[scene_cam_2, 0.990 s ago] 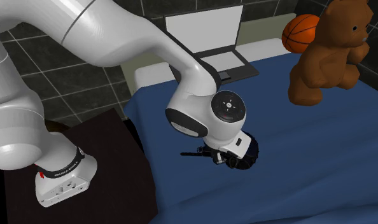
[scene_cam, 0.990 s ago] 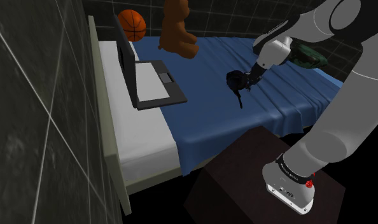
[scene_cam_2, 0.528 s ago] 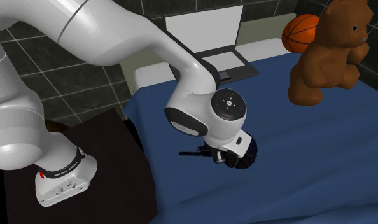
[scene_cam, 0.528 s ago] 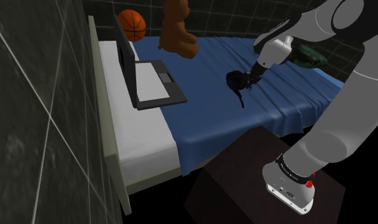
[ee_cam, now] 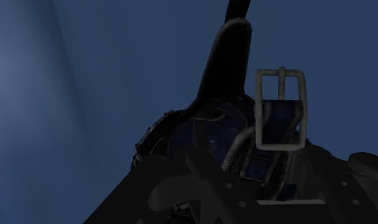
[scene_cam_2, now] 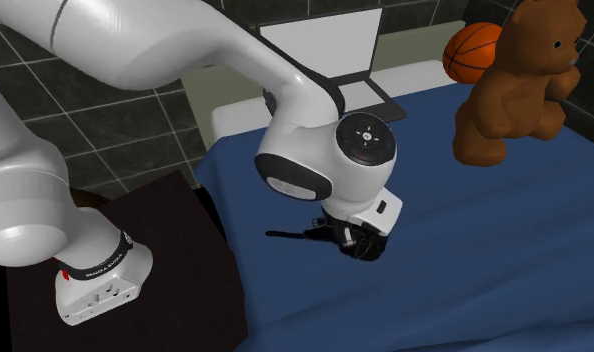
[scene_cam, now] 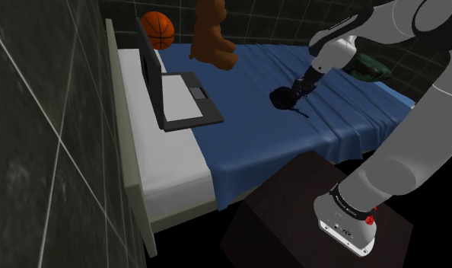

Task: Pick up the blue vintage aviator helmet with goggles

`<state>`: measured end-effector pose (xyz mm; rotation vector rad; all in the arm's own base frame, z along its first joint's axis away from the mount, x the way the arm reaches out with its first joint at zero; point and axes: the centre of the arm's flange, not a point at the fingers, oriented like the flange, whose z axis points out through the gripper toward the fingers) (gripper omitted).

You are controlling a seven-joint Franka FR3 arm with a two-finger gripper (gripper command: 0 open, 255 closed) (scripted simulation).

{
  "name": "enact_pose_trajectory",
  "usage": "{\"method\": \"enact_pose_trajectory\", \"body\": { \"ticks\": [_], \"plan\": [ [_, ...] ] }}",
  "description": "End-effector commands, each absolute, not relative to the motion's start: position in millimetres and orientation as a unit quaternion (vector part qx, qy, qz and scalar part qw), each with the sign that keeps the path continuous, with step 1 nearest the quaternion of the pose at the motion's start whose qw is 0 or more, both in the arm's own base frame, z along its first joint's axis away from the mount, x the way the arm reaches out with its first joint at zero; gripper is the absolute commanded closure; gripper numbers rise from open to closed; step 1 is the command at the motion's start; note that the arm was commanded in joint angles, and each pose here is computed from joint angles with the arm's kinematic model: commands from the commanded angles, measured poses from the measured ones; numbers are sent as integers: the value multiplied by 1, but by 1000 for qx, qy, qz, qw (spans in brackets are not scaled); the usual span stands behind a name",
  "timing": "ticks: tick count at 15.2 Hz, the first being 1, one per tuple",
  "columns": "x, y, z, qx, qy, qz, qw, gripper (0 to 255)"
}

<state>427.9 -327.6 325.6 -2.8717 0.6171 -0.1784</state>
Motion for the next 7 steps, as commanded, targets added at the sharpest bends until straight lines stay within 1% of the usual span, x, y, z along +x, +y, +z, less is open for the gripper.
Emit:
{"method": "enact_pose_trajectory", "body": {
  "ticks": [1, 5, 7],
  "plan": [
    [427, -328, 337, -971, 209, -60, 99, 255],
    [427, -328, 358, -971, 209, -60, 99, 255],
    [427, -328, 359, -971, 209, -60, 99, 255]
  ]
}}
